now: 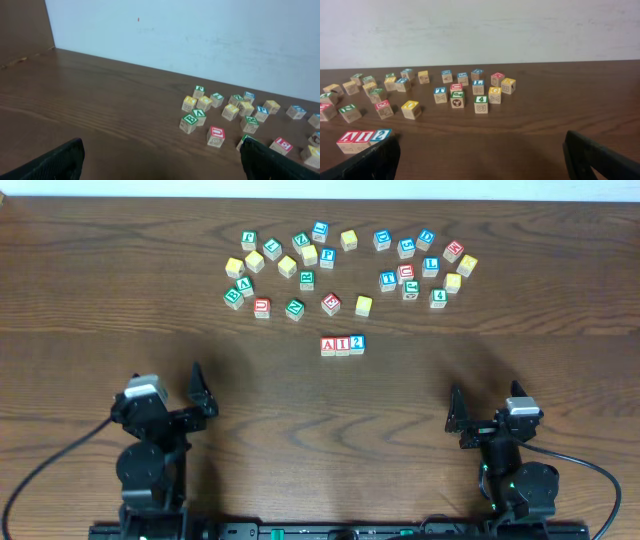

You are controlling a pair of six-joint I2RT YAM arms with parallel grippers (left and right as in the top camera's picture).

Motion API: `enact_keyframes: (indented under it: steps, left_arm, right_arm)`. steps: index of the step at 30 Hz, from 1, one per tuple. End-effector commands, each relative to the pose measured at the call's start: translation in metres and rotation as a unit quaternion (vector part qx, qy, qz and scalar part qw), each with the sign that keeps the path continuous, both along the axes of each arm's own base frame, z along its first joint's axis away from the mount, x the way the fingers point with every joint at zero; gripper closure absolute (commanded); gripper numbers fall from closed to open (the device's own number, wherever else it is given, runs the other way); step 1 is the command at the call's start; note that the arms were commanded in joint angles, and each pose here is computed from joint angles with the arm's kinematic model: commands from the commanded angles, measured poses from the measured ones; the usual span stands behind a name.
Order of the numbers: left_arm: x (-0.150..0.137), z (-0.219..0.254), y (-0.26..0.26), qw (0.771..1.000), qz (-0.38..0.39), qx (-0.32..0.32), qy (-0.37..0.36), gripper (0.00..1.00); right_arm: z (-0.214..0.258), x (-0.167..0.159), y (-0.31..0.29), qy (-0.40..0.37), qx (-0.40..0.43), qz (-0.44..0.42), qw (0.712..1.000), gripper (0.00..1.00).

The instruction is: Spell out AI2

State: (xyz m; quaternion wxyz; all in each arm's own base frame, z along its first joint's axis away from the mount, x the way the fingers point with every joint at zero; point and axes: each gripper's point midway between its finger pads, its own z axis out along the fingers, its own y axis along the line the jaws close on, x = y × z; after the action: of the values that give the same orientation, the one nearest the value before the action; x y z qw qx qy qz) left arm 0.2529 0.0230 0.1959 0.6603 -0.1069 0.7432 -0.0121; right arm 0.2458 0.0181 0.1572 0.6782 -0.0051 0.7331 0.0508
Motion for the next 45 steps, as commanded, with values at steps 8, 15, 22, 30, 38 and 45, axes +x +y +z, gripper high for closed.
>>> enact_keyframes:
  steps: [8, 15, 22, 30, 38, 45]
  left_arm:
    - [-0.009, -0.027, -0.002, 1.000, -0.005, 0.007, -0.029, 0.02]
    - [-0.008, -0.045, -0.002, 1.000, -0.006, 0.014, -0.015, 0.02]
    - [-0.010, -0.059, -0.001, 1.000, -0.005, 0.015, 0.015, 0.02]
    - [-0.010, -0.059, -0.001, 1.000, -0.006, 0.015, 0.014, 0.02]
    - [-0.010, -0.059, -0.001, 1.000, -0.006, 0.015, 0.014, 0.02]
    - [-0.010, -0.059, -0.001, 1.000, -0.006, 0.015, 0.015, 0.02]
  right_arm:
    - [0.000, 0.000, -0.001, -0.001, -0.005, -0.001, 1.000, 0.01]
    - [0.000, 0.000, -0.001, -0.001, -0.005, -0.001, 1.000, 0.01]
    - [0.000, 0.000, -0.001, -0.001, -0.005, -0.001, 1.000, 0.01]
    - [0.000, 0.000, -0.001, -0.001, -0.005, -0.001, 1.000, 0.01]
    - [0.000, 0.000, -0.001, -0.001, -0.005, -0.001, 1.000, 0.01]
    - [0.000, 0.000, -0.001, -0.001, -0.005, -0.001, 1.000, 0.01]
